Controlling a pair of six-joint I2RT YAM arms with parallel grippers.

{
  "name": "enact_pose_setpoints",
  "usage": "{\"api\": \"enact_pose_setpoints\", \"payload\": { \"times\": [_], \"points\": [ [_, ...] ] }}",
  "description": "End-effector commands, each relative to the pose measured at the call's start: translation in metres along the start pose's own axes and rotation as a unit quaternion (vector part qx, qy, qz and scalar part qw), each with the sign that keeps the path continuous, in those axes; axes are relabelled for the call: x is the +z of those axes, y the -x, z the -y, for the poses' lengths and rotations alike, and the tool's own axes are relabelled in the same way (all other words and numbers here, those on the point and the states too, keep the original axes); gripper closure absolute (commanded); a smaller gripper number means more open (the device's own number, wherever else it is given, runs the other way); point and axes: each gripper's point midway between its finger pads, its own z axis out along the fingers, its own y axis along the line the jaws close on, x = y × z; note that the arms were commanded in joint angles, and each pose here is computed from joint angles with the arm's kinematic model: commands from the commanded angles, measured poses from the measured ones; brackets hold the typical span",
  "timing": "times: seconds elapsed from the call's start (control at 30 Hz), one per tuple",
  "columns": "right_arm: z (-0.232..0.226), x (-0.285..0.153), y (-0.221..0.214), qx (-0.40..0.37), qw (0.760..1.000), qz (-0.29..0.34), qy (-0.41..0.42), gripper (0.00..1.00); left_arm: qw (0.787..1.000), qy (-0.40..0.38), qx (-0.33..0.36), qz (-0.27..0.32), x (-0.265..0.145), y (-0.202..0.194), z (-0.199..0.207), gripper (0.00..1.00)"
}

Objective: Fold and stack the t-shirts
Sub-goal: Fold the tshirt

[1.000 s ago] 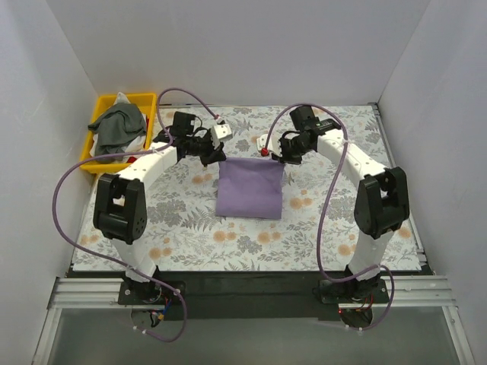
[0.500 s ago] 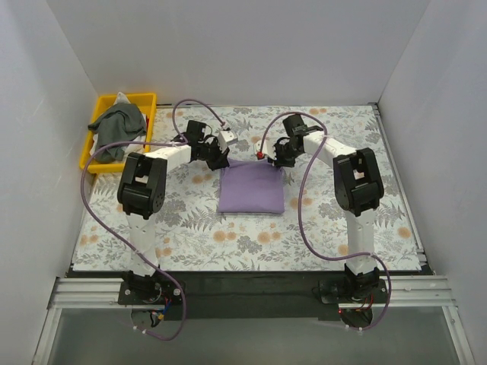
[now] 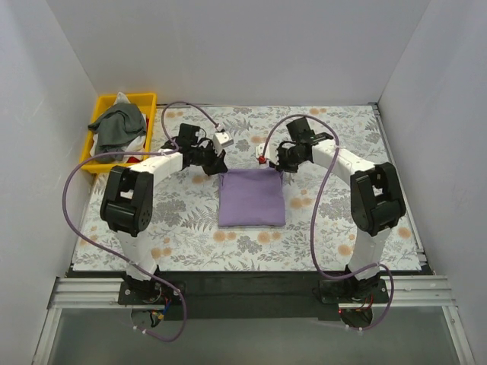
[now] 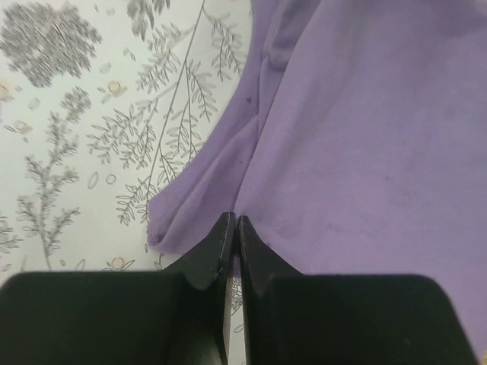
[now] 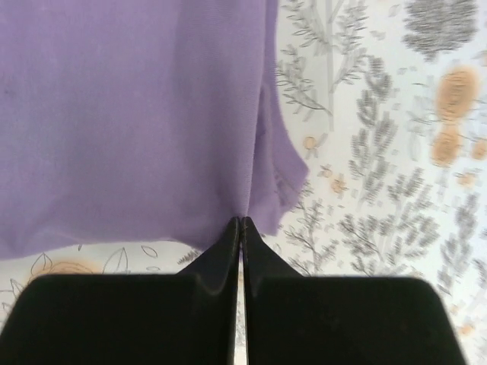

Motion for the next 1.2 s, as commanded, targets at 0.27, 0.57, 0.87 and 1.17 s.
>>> {"api": "enact_pose_setpoints", "payload": {
  "times": [0.27, 0.57, 0.87, 1.17],
  "points": [
    [0.047, -0.002, 0.008, -0.006, 0.999, 0.001, -0.034, 0.99, 0.999, 0.038, 0.001, 0.027, -0.017, 0.033, -0.039, 1.0],
    [0.081, 0.045, -0.026, 0.015, 0.998, -0.038, -0.038, 0.99, 0.997, 0.069, -0.028, 0.01, 0.017, 0.005, -0.085, 0.96],
    [0.163, -0.039, -0.006, 0.117, 0.975, -0.015, -0.187, 0.48, 0.979, 0.135, -0.125, 0.086, -0.033, 0.067, -0.129, 0.69],
    [0.087, -0.097, 0.071, 0.325, 0.932, 0.125, -0.098, 0.21, 0.953, -0.022, -0.275, 0.122, -0.068, 0.1, 0.002, 0.46]
  ]
}}
